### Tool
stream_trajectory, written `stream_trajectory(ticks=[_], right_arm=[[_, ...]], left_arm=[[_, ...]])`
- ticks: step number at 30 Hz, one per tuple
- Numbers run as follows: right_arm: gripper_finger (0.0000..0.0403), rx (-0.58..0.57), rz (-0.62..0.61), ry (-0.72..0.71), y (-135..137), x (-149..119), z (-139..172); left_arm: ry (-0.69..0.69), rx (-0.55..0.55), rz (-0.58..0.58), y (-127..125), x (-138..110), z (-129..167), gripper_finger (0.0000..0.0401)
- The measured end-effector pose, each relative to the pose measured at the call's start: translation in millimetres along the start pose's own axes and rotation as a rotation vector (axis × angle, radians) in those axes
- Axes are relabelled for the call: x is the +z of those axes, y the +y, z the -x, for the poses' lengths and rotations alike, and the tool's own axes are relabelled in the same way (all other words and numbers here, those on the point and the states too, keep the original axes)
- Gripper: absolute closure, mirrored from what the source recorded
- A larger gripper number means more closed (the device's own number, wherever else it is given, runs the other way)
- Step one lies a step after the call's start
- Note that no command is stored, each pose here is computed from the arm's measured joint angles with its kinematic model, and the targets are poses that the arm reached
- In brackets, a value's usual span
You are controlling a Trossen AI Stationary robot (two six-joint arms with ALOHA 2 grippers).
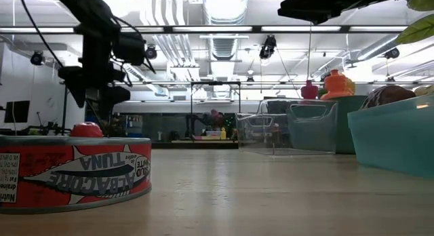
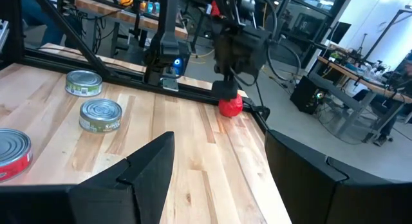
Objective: Pick & Place Food Item
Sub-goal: Put the red apple into the green transparent bin
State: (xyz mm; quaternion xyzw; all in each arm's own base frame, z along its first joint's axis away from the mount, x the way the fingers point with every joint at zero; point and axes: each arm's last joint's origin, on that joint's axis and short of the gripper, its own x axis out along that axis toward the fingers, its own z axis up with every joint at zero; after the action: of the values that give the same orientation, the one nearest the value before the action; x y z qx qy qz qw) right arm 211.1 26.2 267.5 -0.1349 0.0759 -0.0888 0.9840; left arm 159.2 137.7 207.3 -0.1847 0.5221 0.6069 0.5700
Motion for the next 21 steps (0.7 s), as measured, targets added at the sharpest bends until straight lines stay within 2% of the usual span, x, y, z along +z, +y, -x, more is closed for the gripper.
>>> stream_trajectory(ticks=[21], right_arm=[[0.0164,0.000,0.000,0.000,0,0,0]], left_arm=[[0.037,0.048,-0.013,-5,22,-41,0.0011]])
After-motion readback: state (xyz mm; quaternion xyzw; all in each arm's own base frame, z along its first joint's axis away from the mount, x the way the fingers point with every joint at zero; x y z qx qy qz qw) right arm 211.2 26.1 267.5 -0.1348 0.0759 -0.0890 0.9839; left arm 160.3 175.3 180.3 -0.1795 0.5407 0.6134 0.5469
